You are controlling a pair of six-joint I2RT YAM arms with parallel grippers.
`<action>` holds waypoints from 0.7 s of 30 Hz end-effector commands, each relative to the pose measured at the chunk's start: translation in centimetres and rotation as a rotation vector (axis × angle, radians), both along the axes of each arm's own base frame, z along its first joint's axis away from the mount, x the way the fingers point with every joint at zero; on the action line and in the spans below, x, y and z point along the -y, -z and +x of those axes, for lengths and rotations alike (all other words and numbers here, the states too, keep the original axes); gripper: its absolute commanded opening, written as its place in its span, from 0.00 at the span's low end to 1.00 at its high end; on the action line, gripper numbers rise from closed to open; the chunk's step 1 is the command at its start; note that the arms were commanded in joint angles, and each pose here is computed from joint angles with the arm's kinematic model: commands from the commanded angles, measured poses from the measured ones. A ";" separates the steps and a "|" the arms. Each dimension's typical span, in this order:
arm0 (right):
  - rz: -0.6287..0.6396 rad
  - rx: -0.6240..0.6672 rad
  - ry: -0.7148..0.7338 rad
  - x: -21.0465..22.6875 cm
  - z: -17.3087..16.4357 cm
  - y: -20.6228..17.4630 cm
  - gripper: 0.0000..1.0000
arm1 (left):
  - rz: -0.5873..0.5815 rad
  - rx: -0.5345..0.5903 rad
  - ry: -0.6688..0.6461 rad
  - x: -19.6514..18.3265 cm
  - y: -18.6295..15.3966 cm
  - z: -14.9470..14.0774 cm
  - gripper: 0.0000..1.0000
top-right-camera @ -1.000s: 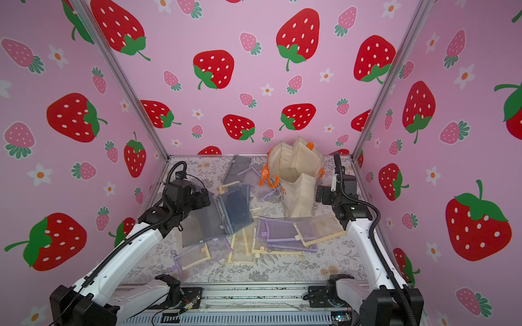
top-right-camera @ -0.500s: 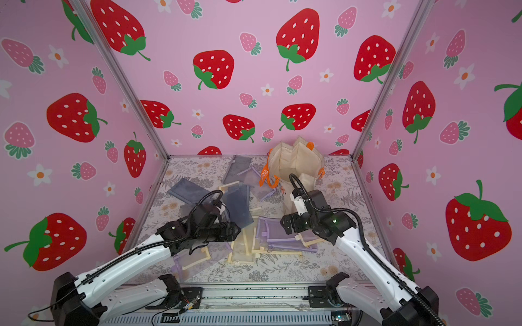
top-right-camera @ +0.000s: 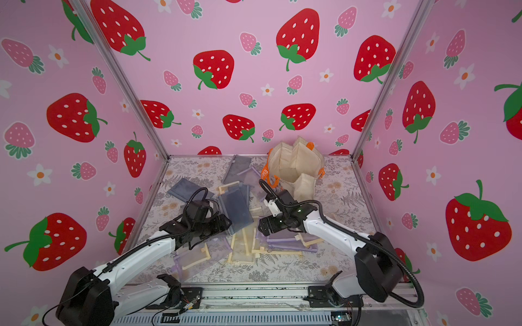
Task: Put the pencil pouch into the canvas bag
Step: Pick up the pencil pouch.
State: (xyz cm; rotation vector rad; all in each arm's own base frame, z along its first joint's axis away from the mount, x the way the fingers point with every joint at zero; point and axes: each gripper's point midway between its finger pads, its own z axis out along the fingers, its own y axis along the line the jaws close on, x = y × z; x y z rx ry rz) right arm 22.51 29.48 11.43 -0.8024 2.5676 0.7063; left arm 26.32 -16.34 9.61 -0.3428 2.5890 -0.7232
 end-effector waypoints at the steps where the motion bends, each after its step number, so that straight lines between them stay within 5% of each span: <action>1: 0.054 0.043 0.004 -3.1 2.6 -0.8 0.94 | -0.078 0.027 0.031 1.1 -0.2 1.5 0.80; 10: 0.039 -0.026 -0.013 -8.1 6.4 3.3 0.79 | -0.101 -0.001 0.023 1.0 2.4 3.1 0.68; 21: 0.109 -0.119 -0.049 -10.2 5.6 5.1 0.53 | -0.140 -0.010 0.028 1.5 4.1 3.1 0.61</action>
